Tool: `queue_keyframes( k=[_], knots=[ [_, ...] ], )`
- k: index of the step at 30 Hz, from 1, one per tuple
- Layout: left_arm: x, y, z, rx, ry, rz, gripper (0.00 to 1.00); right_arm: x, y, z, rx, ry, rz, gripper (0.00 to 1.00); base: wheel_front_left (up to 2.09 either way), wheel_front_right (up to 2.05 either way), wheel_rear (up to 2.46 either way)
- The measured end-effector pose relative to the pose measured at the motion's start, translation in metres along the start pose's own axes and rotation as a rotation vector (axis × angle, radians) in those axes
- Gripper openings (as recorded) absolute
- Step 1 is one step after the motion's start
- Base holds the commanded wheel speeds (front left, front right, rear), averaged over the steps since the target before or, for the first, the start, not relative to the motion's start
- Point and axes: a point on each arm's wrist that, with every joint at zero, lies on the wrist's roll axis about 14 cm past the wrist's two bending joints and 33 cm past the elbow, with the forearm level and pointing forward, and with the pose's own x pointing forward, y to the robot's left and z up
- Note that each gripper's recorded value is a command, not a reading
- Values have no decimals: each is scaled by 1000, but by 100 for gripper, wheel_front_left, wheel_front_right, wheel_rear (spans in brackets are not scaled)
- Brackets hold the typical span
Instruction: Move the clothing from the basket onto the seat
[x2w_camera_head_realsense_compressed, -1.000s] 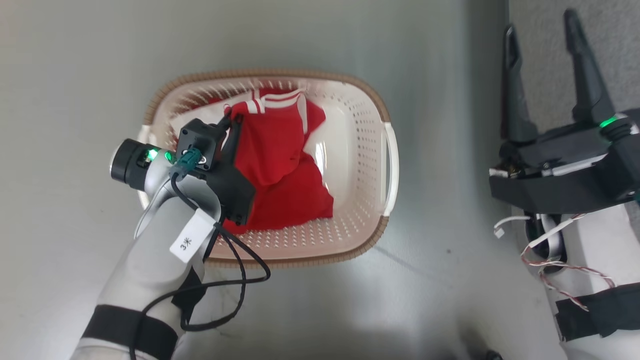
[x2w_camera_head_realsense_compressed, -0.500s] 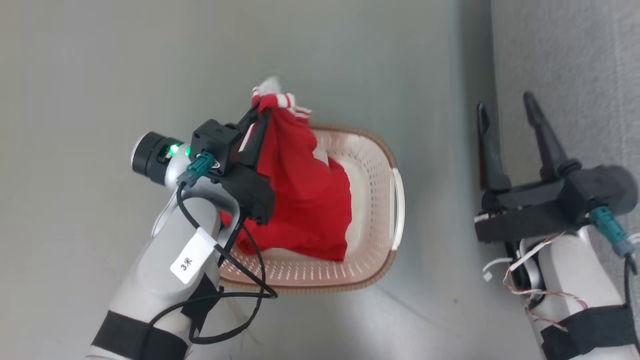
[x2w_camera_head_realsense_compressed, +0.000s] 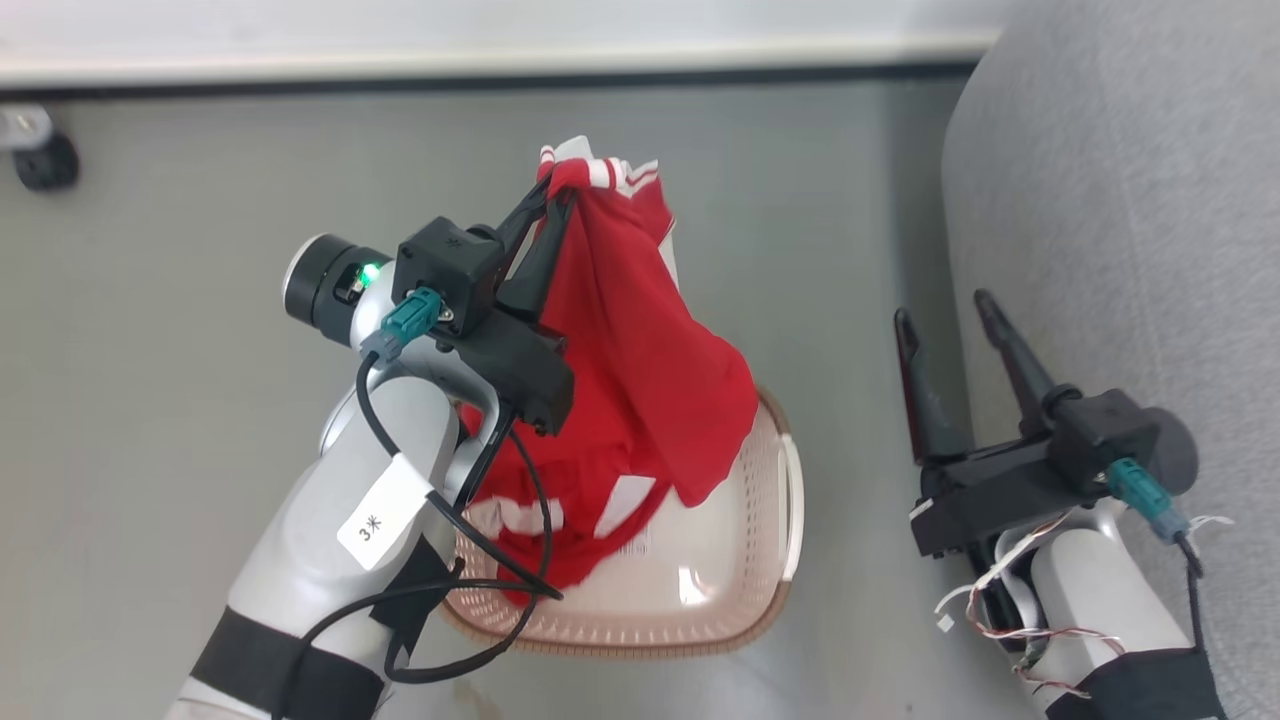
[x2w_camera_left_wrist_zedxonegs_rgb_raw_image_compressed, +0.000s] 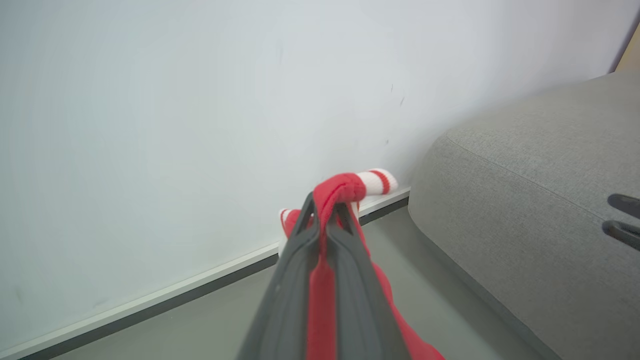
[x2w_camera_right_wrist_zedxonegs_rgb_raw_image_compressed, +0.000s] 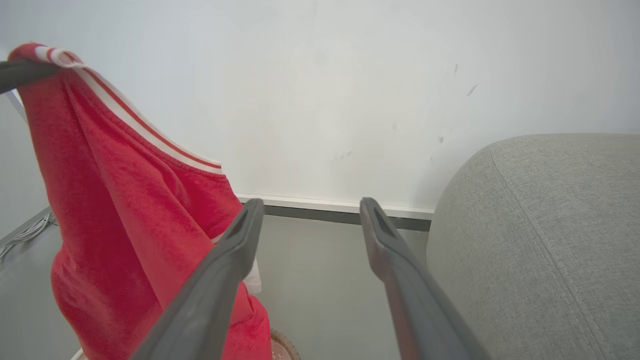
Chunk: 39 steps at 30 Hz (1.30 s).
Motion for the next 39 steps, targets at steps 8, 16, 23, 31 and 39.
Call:
queue_keyframes(
  k=[8,16,23,31,39],
  knots=[
    [-8,-20,53,30,-97,-42,0,-12,18,25,-27,-32,50,100,0,0,0],
    [-25,-43,97,64,-164,-88,0,-28,54,46,-70,-52,157,100,0,0,0],
    [-45,-70,123,84,-209,-138,0,-47,93,63,-127,-81,263,100,0,0,0],
    [-64,-100,136,104,-241,-197,0,-62,121,64,-141,-73,347,100,0,0,0],
    [-77,-112,150,101,-279,-224,0,-60,153,65,-158,-56,449,100,0,0,0]
  ],
)
